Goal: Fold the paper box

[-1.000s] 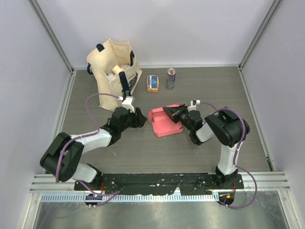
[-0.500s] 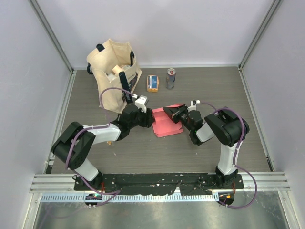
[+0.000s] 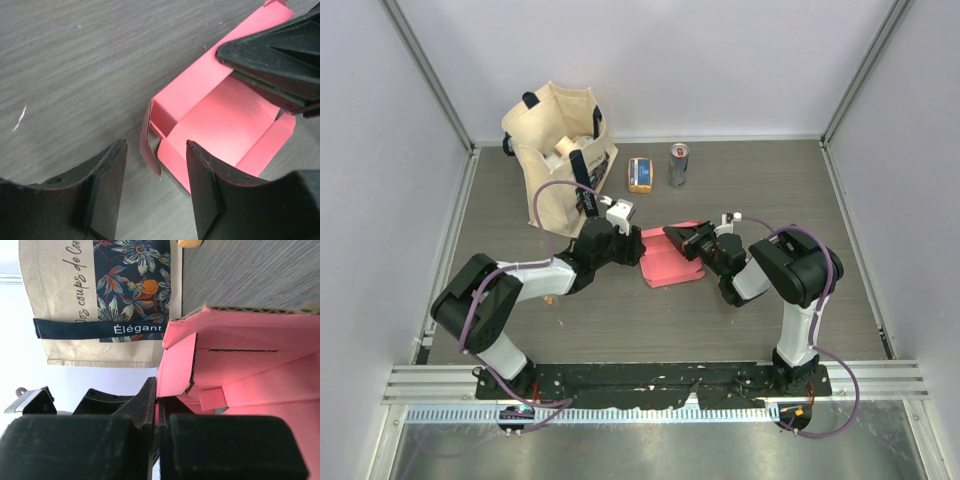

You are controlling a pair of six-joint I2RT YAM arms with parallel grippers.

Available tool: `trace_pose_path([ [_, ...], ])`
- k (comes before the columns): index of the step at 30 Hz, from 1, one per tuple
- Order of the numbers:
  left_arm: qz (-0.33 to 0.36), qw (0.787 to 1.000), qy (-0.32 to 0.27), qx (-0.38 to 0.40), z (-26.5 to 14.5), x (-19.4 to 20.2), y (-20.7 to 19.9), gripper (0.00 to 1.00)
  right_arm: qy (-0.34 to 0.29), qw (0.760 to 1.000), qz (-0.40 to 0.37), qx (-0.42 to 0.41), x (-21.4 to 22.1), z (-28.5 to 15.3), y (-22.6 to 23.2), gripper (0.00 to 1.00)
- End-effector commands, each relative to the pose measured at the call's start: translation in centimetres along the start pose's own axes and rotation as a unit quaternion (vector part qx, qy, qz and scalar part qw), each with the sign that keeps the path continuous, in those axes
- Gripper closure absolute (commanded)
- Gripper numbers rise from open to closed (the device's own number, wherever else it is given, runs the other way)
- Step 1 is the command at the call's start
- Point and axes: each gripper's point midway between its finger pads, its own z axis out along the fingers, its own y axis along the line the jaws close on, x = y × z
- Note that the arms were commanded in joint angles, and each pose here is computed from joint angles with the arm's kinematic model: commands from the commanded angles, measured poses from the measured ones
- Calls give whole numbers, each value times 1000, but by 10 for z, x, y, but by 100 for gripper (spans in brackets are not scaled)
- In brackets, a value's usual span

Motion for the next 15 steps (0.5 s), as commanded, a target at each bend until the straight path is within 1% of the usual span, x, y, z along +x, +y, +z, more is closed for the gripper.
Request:
trace_pose_path([
  [1,3,999,-43,0,-26,-16,-2,43,-18,998,-14,-57,-7,-5,24,98],
  [2,-2,998,-68,1,-39,-30,-4,41,-18,998,-15,-58,-7,-5,25,98],
  [3,-12,998,-63,-17,-46,-19,5,40,-17,998,-15,-59,-7,-5,26,98],
  [4,-29,996,-77,-30,-54,-23,10,40,-16,998,-15,-59,-7,-5,25,98],
  [5,-43,993,-98,-40,-63,-32,14,42,-16,998,-15,-60,-7,-5,26,98],
  [7,-70,990,-101,-73,-71,-27,28,46,-16,998,-15,-60,-7,-5,26,98],
  [8,-77,987,-98,-99,-73,-24,40,49,-16,998,-15,-58,-7,-5,26,98],
  [10,-82,987,-86,-112,-66,-23,47,50,-16,998,-15,-60,-7,-5,27,98],
  [11,-78,988,-69,-116,-62,-18,53,50,-16,998,-14,-59,-7,-5,26,98],
  [13,-68,992,-40,-101,-44,-15,49,48,-18,998,-11,-58,-8,-5,26,98],
  [15,-56,995,-11,-87,-28,-9,45,49,-18,998,-9,-58,-7,-6,26,98],
])
